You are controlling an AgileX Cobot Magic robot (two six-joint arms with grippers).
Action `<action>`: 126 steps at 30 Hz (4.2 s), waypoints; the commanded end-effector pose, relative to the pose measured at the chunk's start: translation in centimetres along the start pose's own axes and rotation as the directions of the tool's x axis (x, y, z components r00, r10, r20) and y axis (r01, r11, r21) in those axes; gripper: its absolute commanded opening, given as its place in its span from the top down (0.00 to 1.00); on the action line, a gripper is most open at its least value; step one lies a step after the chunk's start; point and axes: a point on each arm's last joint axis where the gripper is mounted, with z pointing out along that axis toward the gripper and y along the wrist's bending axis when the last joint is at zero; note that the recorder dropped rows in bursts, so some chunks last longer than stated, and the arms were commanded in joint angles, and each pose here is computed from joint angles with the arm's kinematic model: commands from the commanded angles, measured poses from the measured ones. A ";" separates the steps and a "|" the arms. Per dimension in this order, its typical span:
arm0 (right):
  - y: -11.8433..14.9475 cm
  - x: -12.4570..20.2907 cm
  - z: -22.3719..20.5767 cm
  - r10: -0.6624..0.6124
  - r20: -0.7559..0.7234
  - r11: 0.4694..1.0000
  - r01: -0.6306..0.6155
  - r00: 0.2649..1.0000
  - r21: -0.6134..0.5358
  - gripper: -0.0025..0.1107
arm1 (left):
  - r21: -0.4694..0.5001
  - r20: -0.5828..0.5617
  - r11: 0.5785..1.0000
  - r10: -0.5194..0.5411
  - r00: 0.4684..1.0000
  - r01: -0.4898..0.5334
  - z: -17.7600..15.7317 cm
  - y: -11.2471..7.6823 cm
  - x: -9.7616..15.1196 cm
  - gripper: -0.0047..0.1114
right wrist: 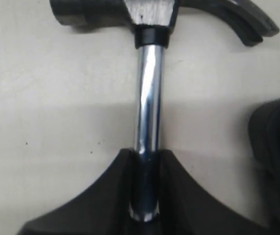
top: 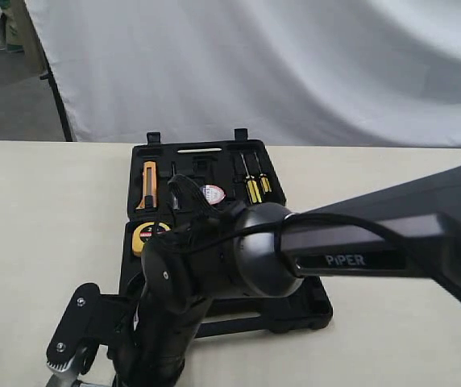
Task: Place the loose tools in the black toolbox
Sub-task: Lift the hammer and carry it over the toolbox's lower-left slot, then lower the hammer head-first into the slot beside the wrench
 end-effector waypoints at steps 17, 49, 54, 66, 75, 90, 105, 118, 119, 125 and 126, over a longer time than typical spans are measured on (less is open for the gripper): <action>1.2 0.0 -5.4 -0.255 -0.039 0.966 0.253 0.966 -0.054 0.98 | 0.008 0.000 1.000 -0.002 1.000 0.002 0.0 0.0 0.1 0.96; -7.4 5.3 -10.6 -0.166 0.242 0.981 0.184 0.956 -0.054 0.98 | 0.008 0.000 1.000 -0.002 1.000 0.002 0.0 0.0 0.1 0.96; -9.7 7.1 -11.2 -0.142 0.249 0.990 0.143 0.958 0.015 0.98 | 0.008 0.000 1.000 -0.002 1.000 0.002 0.0 0.0 0.1 0.96; -13.4 6.5 -9.2 -0.164 0.280 0.986 0.165 0.946 0.022 0.98 | 0.008 0.000 1.000 -0.002 1.000 0.002 0.0 0.0 0.1 0.96; -14.1 7.1 -6.7 -0.202 0.235 0.976 0.216 0.951 -0.037 0.98 | 0.008 0.000 1.000 -0.002 1.000 0.002 0.0 0.0 0.1 0.96; -14.5 7.7 -4.6 -0.187 0.211 0.976 0.206 0.959 -0.071 0.98 | 0.008 0.000 1.000 -0.002 1.000 0.002 0.0 0.0 0.1 0.96; -15.0 7.7 -4.6 -0.206 0.192 0.977 0.211 0.960 -0.007 0.98 | 0.008 0.000 1.000 -0.002 1.000 0.002 0.0 0.0 0.1 0.96; -15.0 7.6 -4.5 -0.176 0.191 0.984 0.180 0.966 -0.003 0.65 | 0.008 0.000 1.000 -0.002 1.000 0.002 0.0 0.0 0.1 0.96; -14.9 7.6 -4.5 -0.176 0.191 0.983 0.183 0.966 -0.019 0.58 | 0.008 0.000 1.000 -0.002 1.000 0.002 0.0 0.0 0.1 0.96; -14.0 7.4 -5.5 -0.186 0.201 0.975 0.207 0.962 -0.087 0.43 | 0.008 0.000 1.000 -0.002 1.000 0.002 0.0 0.0 0.1 0.96; -13.9 7.3 -6.0 -0.189 0.207 0.975 0.209 0.960 -0.078 0.43 | 0.008 0.000 1.000 -0.002 1.000 0.002 0.0 0.0 0.1 0.96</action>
